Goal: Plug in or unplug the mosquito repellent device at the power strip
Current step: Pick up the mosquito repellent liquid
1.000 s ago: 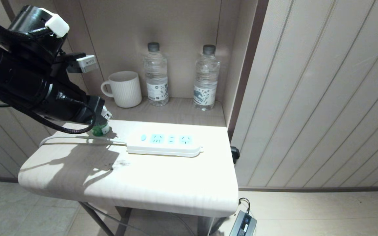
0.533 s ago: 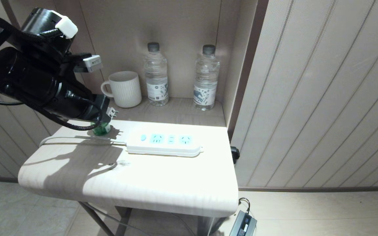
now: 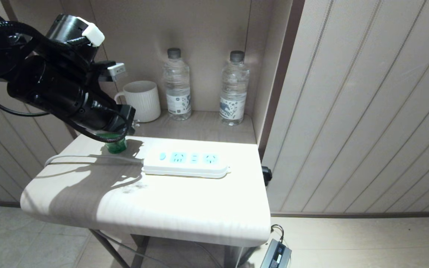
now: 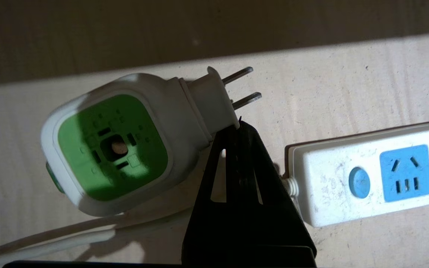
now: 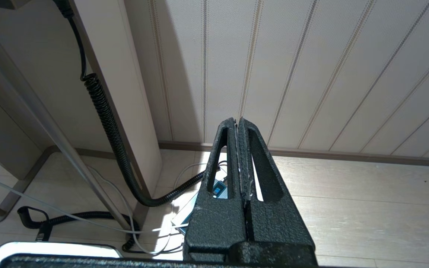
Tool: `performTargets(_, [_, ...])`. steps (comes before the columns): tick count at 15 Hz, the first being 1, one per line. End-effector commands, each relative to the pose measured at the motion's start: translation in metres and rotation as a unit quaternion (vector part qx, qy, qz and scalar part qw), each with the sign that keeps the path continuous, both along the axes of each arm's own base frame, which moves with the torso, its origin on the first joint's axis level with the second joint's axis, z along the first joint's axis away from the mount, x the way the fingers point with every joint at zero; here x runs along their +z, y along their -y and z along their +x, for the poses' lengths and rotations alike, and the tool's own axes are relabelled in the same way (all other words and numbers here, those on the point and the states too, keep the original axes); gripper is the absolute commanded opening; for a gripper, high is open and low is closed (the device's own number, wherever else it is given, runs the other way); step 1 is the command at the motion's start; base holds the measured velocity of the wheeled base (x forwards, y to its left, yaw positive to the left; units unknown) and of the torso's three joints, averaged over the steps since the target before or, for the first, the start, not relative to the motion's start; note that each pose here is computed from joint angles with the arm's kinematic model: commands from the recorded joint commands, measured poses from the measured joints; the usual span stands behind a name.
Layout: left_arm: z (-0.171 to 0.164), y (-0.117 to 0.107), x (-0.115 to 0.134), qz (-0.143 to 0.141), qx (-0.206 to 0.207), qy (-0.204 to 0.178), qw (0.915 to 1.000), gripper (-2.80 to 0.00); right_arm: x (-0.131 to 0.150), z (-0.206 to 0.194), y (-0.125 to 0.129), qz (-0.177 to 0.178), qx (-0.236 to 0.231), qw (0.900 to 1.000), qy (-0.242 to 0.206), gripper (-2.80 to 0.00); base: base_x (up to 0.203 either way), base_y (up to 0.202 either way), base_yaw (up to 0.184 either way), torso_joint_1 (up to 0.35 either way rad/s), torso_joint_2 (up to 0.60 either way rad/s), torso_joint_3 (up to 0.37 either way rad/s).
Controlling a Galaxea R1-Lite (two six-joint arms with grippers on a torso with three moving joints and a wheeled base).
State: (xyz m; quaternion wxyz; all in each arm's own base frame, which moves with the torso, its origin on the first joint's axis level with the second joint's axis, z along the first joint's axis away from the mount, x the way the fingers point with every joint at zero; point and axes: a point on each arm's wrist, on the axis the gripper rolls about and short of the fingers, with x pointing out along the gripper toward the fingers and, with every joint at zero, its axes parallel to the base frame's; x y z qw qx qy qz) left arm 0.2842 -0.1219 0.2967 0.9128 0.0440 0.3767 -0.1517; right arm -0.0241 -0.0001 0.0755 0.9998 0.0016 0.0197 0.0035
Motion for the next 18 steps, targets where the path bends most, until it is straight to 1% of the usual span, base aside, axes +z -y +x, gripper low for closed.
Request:
performTargets(1, [0.006,0.004,0.0,-0.002,-0.001,0.002,1.0,-2.8,0.0,0.0,0.0,0.0,0.0,1.0,-0.001,-2.8,0.0,0.0,0.0,0.0,0.0,0.0])
performTargets(7, [0.013,0.011,0.005,-0.009,-0.005,0.015,0.9998,-2.8,0.0,0.0,0.0,0.0,0.0,1.0,-0.001,-2.8,0.0,0.0,0.0,0.0,0.0,0.0])
performTargets(13, [0.028,0.017,0.0,-0.007,-0.003,0.017,0.9998,-2.8,0.0,0.0,0.0,0.0,0.001,1.0,-0.001,-2.8,0.0,0.0,0.0,0.0,0.0,0.0])
performTargets(17, [0.033,0.019,0.004,-0.013,0.0,0.049,0.9987,-2.8,0.0,0.0,0.0,0.0,0.0,1.0,-0.001,-2.8,0.0,0.0,0.0,0.0,0.0,0.0])
performTargets(18, [0.034,0.019,0.004,-0.012,0.001,0.052,0.9986,-2.8,0.0,0.0,0.0,0.0,0.0,1.0,-0.001,-2.8,0.0,0.0,0.0,0.0,0.0,0.0])
